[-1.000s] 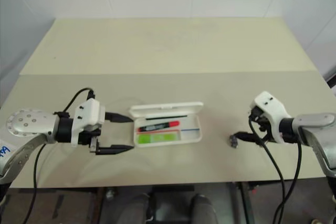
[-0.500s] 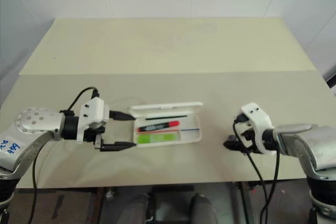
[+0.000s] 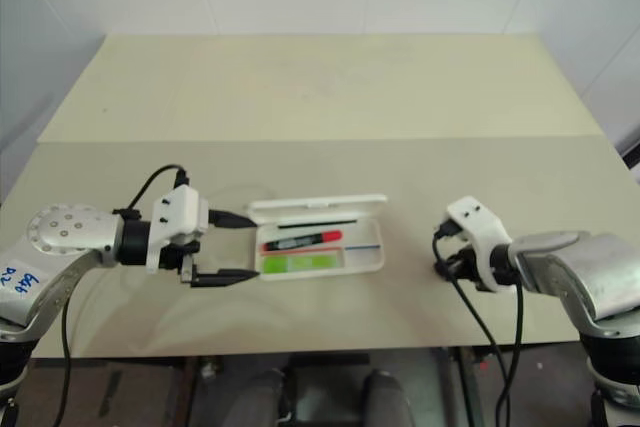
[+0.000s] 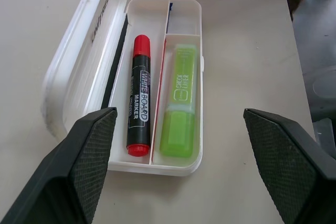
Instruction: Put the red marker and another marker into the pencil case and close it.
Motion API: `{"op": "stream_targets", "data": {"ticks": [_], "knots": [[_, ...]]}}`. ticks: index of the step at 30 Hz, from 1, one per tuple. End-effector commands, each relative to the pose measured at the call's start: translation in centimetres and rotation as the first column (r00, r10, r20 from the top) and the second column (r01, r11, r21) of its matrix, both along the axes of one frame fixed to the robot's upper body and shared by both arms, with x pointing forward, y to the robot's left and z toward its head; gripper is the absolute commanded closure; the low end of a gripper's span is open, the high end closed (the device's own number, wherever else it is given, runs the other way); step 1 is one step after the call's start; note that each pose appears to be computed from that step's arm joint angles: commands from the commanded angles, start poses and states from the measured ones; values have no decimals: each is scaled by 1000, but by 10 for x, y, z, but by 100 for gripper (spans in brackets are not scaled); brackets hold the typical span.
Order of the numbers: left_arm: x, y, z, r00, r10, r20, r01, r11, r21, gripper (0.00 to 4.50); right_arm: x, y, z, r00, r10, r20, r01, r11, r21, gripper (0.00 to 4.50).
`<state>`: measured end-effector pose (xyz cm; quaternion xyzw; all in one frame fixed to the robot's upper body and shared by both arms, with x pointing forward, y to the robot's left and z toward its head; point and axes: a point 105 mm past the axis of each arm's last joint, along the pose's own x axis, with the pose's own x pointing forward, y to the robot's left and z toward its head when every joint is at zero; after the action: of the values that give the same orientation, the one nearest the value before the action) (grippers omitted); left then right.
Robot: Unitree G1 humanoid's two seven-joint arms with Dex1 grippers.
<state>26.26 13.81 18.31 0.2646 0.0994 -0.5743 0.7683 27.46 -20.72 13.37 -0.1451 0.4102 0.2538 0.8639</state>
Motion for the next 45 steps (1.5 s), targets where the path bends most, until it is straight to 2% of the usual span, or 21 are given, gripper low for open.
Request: {"op": "stream_targets", "data": {"ticks": [1,5,11,14,22,34,39,45], "knots": [[-1,1,9,999,2,42,-2,1000,0,36,3,14,21,993,90,77,-91,996,9,414],[-1,2,10,999,6,47,-6,1000,1,36,-1,44,43,961,236,142,-248,966,73,414],[0,1,11,999,9,53,-9,1000,-1,36,-8,82,46,894,420,157,-435,898,71,414],[0,0,12,998,11,56,-11,1000,-2,36,-7,91,45,870,465,164,-478,877,51,414],[-4,2,13,997,34,63,-34,999,-3,36,10,104,35,777,597,198,-590,801,-101,414],[-9,6,14,995,73,69,-73,997,-2,36,20,118,33,692,689,213,-673,724,-155,414],[-10,6,14,994,81,71,-81,997,-3,36,19,122,33,674,709,207,-693,704,-155,252],[-11,5,18,994,78,79,-77,997,-16,36,16,115,34,679,709,192,-694,705,-147,30]]}}
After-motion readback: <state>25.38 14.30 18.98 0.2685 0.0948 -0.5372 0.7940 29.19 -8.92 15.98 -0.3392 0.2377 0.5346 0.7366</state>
